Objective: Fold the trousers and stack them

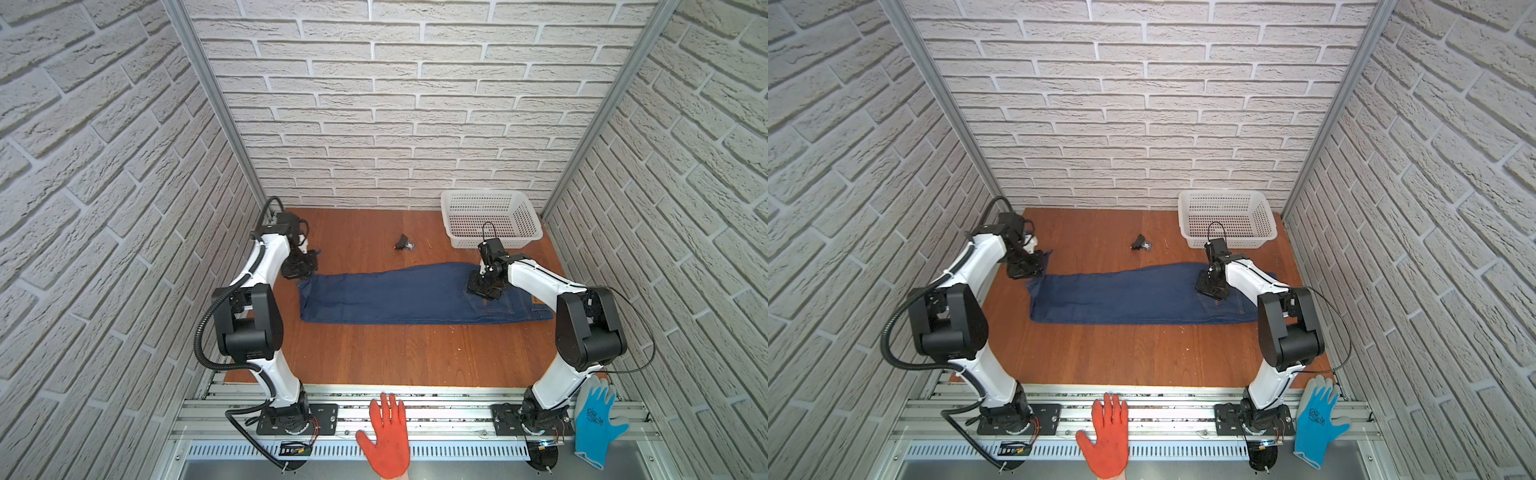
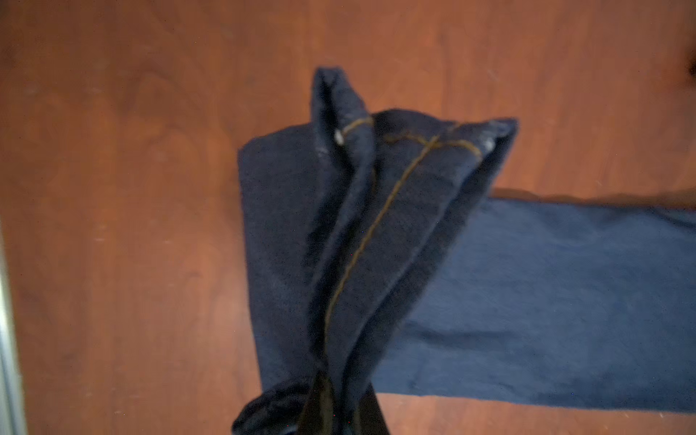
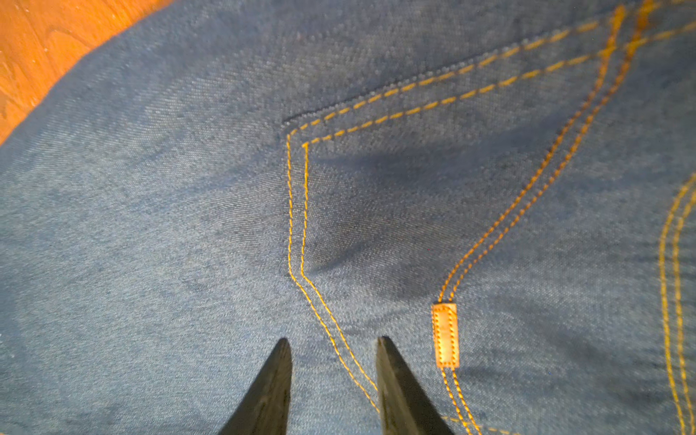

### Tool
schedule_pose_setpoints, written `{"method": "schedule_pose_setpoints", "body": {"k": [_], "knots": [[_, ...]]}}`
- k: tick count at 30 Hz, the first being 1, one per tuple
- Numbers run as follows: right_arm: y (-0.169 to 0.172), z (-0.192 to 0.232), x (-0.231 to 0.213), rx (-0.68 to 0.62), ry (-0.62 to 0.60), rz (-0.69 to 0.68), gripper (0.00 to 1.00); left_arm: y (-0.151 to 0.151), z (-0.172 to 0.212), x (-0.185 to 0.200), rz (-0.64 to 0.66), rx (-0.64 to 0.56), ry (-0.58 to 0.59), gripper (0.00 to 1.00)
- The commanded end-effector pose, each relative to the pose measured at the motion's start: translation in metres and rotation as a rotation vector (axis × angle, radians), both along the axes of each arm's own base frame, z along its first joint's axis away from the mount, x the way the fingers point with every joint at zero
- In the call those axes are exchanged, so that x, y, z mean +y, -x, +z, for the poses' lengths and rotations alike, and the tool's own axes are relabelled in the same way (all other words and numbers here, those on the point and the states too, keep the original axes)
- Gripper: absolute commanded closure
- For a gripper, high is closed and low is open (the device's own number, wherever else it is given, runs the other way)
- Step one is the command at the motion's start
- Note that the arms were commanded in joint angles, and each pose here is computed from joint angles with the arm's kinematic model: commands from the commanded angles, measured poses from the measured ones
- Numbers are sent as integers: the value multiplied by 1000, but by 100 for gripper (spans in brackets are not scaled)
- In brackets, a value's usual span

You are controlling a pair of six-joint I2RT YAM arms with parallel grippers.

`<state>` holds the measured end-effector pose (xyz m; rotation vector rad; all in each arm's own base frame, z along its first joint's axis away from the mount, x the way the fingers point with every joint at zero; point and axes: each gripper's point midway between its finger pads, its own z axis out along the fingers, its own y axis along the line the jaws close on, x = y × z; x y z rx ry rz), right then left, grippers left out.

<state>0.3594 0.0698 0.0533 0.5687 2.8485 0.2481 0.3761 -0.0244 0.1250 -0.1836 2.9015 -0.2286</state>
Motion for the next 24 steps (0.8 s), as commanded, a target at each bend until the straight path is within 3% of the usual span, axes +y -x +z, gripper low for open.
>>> {"method": "schedule_pose_setpoints", "body": {"k": [1,15,24], "knots": [[2,-4,0,2,2,20,61,14,13,-39,12,-18,68,100],[2,-9,1,4,-37,-1,61,11,36,-180,-65,-147,196,100],[2,-6,1,1,-41,3,62,8,27,-240,-67,-174,247,100]]}}
